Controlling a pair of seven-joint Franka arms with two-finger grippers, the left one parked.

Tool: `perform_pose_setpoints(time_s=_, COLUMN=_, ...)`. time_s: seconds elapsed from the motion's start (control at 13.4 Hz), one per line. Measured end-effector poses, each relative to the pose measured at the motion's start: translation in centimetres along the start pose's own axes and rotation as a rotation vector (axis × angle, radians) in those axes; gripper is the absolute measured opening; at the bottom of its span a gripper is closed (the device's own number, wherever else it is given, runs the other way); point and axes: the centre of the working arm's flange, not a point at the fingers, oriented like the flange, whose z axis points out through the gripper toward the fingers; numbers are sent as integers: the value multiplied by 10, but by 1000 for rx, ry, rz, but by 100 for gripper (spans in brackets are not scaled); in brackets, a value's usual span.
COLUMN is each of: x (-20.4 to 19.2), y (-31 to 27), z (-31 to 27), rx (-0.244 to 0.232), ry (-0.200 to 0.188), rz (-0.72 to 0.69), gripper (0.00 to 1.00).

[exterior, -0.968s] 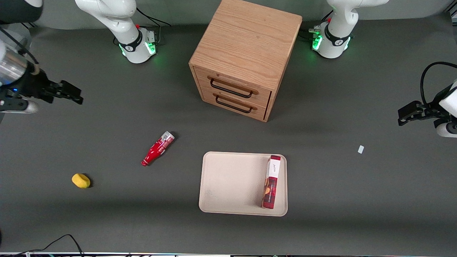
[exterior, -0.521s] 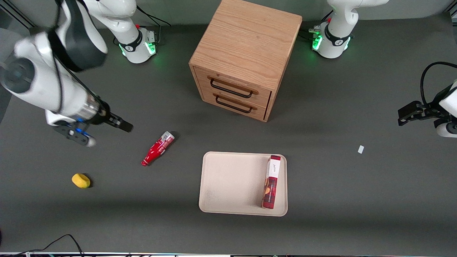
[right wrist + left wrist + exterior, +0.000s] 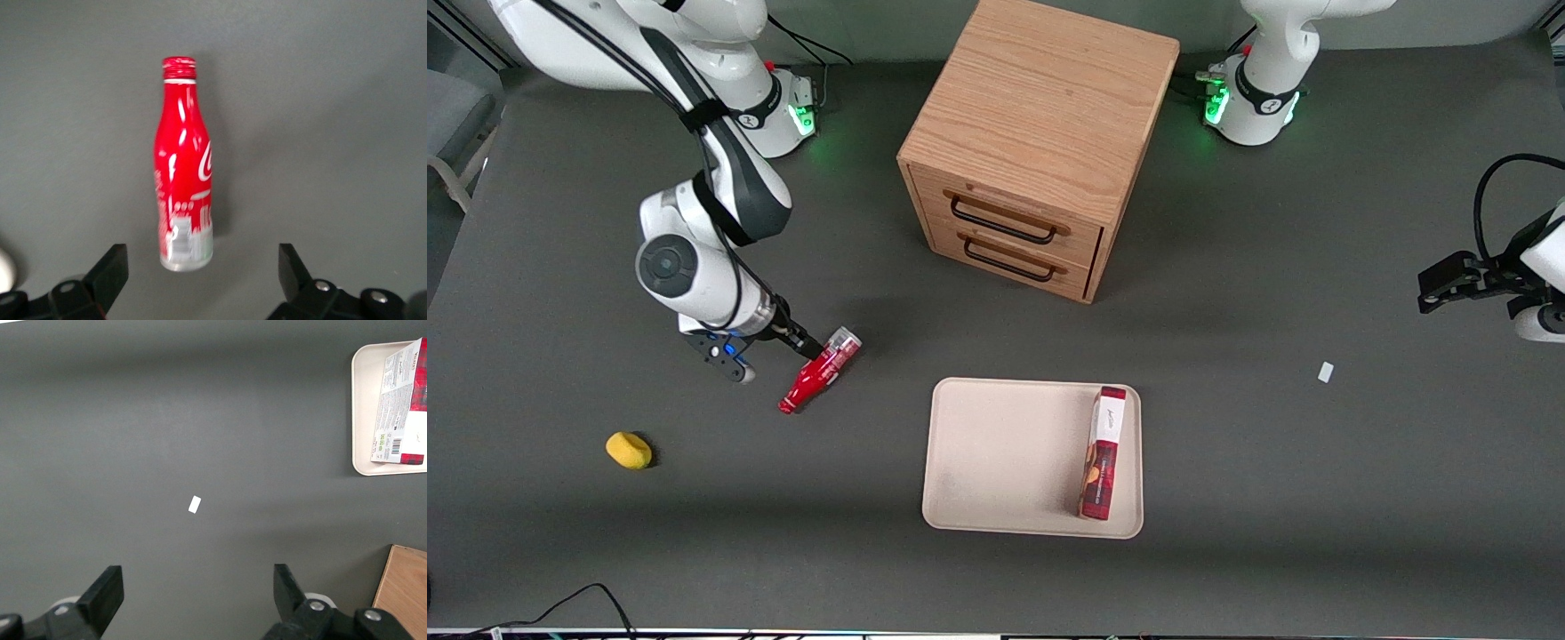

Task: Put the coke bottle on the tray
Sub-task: 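Lower the right gripper and close it around the bottle's body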

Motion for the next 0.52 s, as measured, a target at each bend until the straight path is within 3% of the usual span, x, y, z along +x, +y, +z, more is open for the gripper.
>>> perform_pose_setpoints(time_s=0.15, x=1, y=-5, z=34, rx=-7, ry=14, rz=27, gripper=100)
perform_pose_setpoints(time_s=0.52, x=1, y=-14, z=70, rx=40, ry=-9, rz=45, gripper=100)
